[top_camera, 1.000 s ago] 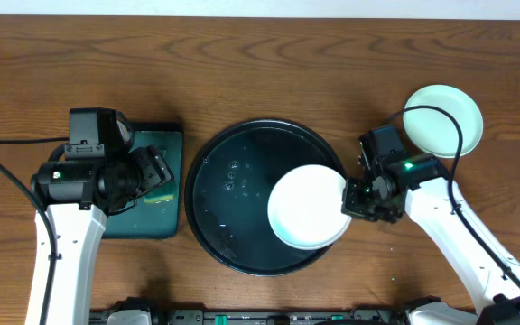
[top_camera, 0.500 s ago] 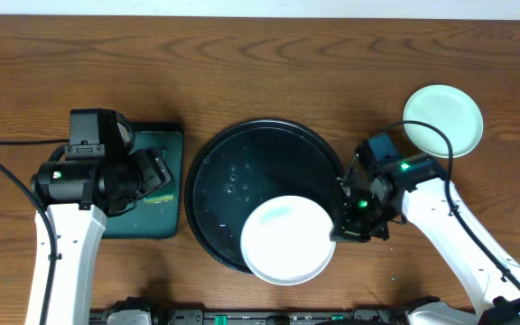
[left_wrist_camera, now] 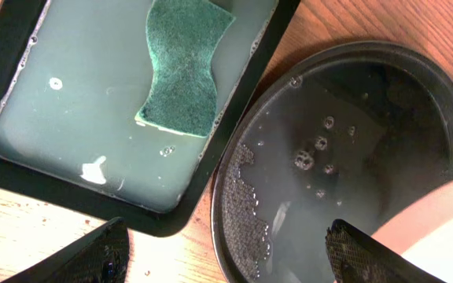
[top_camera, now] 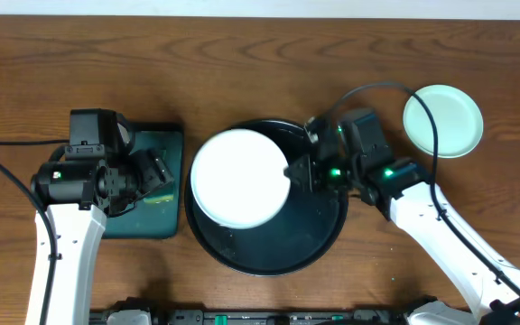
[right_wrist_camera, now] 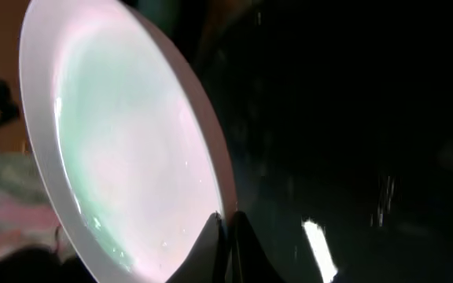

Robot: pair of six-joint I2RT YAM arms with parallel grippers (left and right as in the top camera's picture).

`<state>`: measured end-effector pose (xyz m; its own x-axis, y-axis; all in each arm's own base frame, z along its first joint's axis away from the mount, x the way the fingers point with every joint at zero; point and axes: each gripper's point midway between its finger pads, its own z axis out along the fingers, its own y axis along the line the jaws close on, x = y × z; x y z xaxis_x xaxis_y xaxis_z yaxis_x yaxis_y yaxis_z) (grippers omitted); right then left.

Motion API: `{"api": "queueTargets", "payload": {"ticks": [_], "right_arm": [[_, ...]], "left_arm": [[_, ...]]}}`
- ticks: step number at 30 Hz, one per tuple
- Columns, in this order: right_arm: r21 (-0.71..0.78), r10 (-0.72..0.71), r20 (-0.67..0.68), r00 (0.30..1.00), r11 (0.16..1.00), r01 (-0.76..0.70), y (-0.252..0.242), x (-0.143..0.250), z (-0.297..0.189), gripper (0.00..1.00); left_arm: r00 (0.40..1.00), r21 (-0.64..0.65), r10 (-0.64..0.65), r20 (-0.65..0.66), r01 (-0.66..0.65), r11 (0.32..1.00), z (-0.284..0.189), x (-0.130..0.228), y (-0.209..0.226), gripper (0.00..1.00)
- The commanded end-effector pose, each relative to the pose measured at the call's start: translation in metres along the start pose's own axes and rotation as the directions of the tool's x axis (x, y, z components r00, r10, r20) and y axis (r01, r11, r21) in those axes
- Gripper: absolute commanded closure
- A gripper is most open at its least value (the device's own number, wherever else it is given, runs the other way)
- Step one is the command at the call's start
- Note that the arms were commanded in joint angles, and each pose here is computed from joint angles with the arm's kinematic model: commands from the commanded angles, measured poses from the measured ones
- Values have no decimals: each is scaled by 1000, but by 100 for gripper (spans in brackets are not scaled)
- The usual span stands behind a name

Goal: Clean dirty plates on tray and stack at the side
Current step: 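Tilt the white plate up off the black tray with the right gripper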

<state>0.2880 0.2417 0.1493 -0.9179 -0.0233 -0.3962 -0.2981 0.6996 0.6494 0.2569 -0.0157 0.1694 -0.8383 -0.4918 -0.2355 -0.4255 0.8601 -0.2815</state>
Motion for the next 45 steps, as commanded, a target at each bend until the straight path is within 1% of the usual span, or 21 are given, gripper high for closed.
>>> {"api": "queueTargets", "payload": {"ticks": [1, 3, 6, 11, 17, 24, 27, 29, 32, 34, 41, 45], "right_arm": [[124, -9, 121, 993, 992, -7, -9, -22, -3, 98], [197, -43, 157, 987, 980, 12, -20, -29, -6, 98], [314, -101, 171, 980, 949, 43, -40, -33, -12, 98], [472, -159, 125, 979, 878, 82, -68, -26, -22, 98], [633, -220, 76, 973, 764, 124, -94, -25, -42, 98], [714, -303, 9, 953, 669, 206, -88, -43, -70, 99], [758, -349, -10, 937, 608, 234, -80, -56, -87, 98], [787, -397, -36, 917, 555, 271, -71, -64, -98, 98], [831, -471, -99, 876, 446, 333, -58, -73, -113, 99], [861, -505, -123, 854, 373, 345, -51, -77, -121, 99], [900, -617, -264, 741, 120, 420, -18, -76, -130, 99], [900, -658, -355, 664, -48, 434, 4, -74, -138, 99]], "left_arm": [[1000, -1, -5, -6, 5, 1000, 0, 3, 1, 19], [1000, -1, -5, -6, 5, 1000, 0, 3, 1, 19], [1000, -1, -5, -6, 5, 1000, 0, 3, 1, 19], [1000, -1, -5, -6, 5, 1000, 0, 2, 1, 19], [1000, -1, -5, -6, 5, 1000, 0, 2, 1, 19], [1000, -3, -5, -7, 5, 1000, 1, 3, 1, 19], [1000, -5, -5, -8, 5, 1000, 1, 3, 2, 19], [1000, -15, -6, -6, 6, 1000, 2, 3, 4, 19], [1000, -16, -6, -9, 6, 1000, 3, 4, 4, 19], [1000, -16, -6, -9, 6, 1000, 3, 4, 4, 19], [1000, -17, -6, -9, 6, 1000, 3, 4, 4, 19], [1000, -18, -6, -9, 6, 1000, 3, 4, 5, 19]]}}
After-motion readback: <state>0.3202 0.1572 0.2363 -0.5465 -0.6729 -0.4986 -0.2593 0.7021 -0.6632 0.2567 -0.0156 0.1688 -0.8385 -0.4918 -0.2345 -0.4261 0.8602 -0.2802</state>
